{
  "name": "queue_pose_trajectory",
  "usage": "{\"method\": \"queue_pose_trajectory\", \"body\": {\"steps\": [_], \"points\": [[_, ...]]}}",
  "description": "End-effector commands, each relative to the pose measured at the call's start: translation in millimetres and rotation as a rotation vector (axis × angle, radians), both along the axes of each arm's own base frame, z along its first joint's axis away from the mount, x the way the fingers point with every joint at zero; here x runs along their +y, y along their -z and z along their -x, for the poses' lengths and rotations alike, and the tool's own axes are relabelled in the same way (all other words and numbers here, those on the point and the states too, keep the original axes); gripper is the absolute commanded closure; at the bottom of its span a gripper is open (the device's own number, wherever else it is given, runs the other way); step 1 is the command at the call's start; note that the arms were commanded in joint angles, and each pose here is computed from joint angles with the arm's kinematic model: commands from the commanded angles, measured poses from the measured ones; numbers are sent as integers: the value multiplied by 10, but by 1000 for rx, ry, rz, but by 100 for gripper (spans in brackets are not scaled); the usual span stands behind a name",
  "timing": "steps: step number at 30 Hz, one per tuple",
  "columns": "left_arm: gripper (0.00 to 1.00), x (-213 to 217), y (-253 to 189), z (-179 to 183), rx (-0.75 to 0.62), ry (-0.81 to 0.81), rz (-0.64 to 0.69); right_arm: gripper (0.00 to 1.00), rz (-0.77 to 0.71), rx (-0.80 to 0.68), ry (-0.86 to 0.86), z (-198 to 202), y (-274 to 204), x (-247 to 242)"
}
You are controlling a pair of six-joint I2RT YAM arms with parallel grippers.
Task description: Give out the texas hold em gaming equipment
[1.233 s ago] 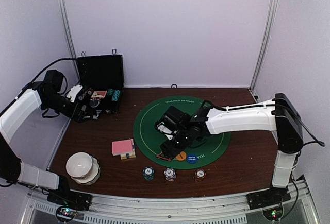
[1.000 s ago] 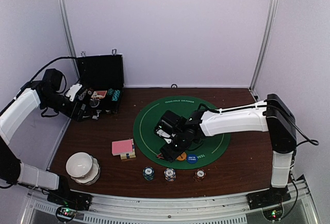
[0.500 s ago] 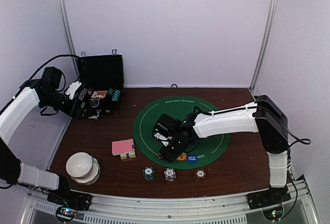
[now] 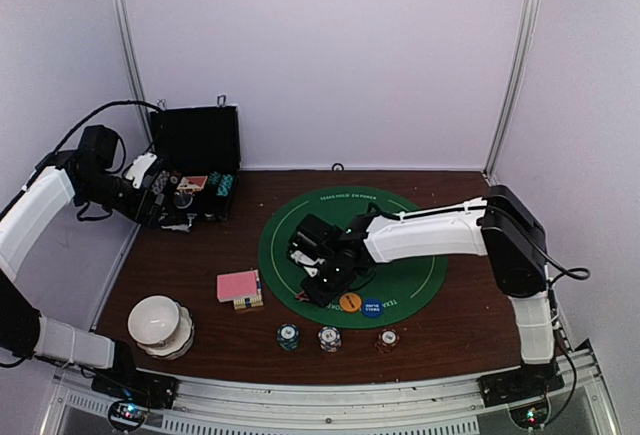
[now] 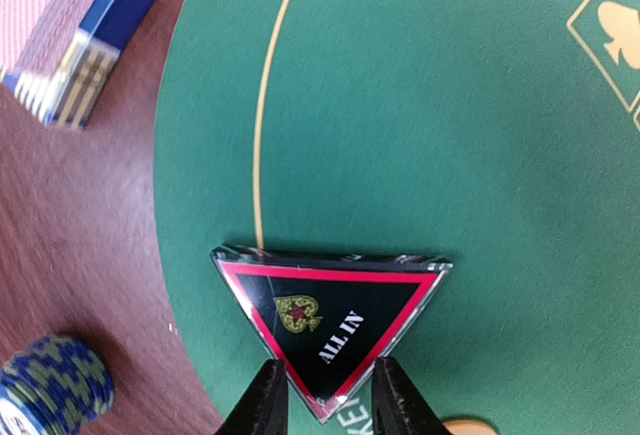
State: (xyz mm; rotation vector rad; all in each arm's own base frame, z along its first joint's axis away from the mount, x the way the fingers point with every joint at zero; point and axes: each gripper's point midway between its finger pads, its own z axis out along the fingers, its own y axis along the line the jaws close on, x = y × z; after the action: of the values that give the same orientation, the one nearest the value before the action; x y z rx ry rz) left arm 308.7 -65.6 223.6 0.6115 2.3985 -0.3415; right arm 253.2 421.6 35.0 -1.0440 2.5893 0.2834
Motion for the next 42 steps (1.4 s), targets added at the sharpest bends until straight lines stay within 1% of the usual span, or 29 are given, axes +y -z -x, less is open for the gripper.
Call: {"method": "queue_pose_trajectory", "body": {"steps": [1, 9, 14, 22, 23, 24, 26, 32, 36, 40, 42], "points": [[2, -6, -165, 2, -41, -4, 21, 74, -29, -44, 27, -280, -15, 128], [3, -9, -173, 48, -38, -1, 23, 79, -40, -96, 36, -619, -29, 404], [3, -13, -153, 75, -32, 3, 21, 80, -68, -123, 61, -834, -49, 540], [2, -40, -155, 92, -25, 10, 37, 80, -109, -102, 36, -923, -23, 788], [2, -42, -163, 94, -26, 11, 38, 79, -118, -105, 30, -929, -81, 817], [2, -44, -169, 97, -26, 12, 39, 68, -120, -108, 29, -930, -121, 807], [2, -53, -171, 105, -25, 16, 43, 57, -133, -129, 28, -928, -248, 784], [2, -65, -169, 94, -21, 21, 49, 39, -166, -193, 43, -901, -634, 624], [2, -64, -188, 84, -26, 23, 47, 34, -156, -183, 51, -808, -616, 486], [2, -73, -211, 82, -29, 25, 52, 33, -143, -143, 56, -683, -429, 369], [3, -79, -219, 91, -29, 28, 55, 35, -138, -121, 52, -615, -334, 339]]}}
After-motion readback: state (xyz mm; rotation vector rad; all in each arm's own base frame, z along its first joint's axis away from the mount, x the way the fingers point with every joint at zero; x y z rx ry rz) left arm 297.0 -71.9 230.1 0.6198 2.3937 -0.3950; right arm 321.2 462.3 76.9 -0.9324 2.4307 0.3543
